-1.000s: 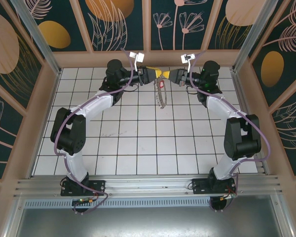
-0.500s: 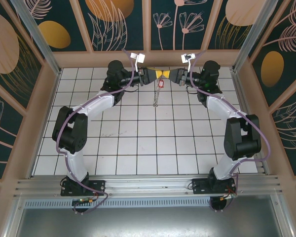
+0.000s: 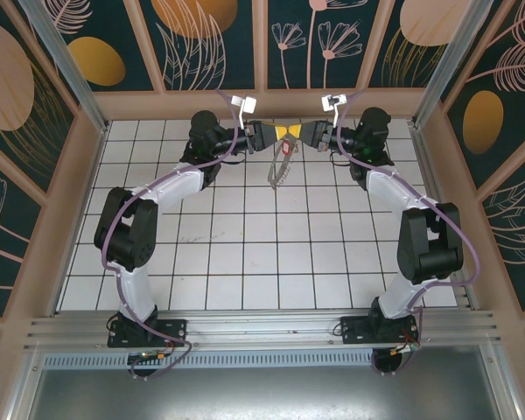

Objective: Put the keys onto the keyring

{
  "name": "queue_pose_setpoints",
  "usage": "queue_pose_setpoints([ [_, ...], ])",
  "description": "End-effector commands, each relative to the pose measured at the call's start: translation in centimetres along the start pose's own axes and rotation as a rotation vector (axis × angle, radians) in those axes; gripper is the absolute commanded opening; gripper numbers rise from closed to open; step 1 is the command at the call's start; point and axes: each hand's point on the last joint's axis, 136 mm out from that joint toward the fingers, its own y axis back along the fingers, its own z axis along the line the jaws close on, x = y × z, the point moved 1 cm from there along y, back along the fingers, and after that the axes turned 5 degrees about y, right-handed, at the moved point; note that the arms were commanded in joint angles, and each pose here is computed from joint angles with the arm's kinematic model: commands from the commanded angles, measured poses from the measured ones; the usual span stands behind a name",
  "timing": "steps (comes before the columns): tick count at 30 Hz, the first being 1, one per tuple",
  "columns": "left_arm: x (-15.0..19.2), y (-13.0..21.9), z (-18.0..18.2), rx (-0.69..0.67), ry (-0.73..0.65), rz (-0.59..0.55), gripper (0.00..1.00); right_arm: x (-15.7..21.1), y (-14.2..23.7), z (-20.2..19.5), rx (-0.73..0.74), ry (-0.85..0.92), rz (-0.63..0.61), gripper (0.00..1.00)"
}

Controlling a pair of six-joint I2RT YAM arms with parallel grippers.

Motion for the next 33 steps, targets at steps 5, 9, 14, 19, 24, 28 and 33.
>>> queue_pose_setpoints([
  [5, -0.2, 0.0, -0.5, 0.042, -0.021, -0.009, 0.15, -1.2, -0.7, 1.0, -0.034, 0.071, -0.018, 0.00],
  [9, -0.3, -0.1, -0.6, 0.048, -0.021, -0.012, 0.15, -1.1, -0.8, 0.9, -0.036, 0.069, -0.013, 0.00],
  [14, -0.2, -0.2, -0.6, 0.051, -0.022, -0.013, 0.04, -1.0, -0.9, 0.9, -0.034, 0.071, -0.010, 0.00],
  [19, -0.1, -0.2, -0.7, 0.056, -0.017, -0.020, 0.00, -1.4, -0.8, 1.2, -0.029, 0.075, -0.016, 0.00],
  [24, -0.4, 0.2, -1.5, 0.080, -0.018, -0.054, 0.00, -2.2, 0.5, 1.8, 0.016, 0.090, -0.062, 0.25],
  [28, -0.8, 0.4, -2.4, 0.103, -0.024, -0.079, 0.00, -2.5, 2.3, 2.6, 0.063, 0.113, -0.108, 0.34],
  [33, -1.5, 0.8, -3.7, 0.131, -0.035, -0.110, 0.00, -1.5, 3.9, 3.2, 0.139, 0.136, -0.141, 0.36],
])
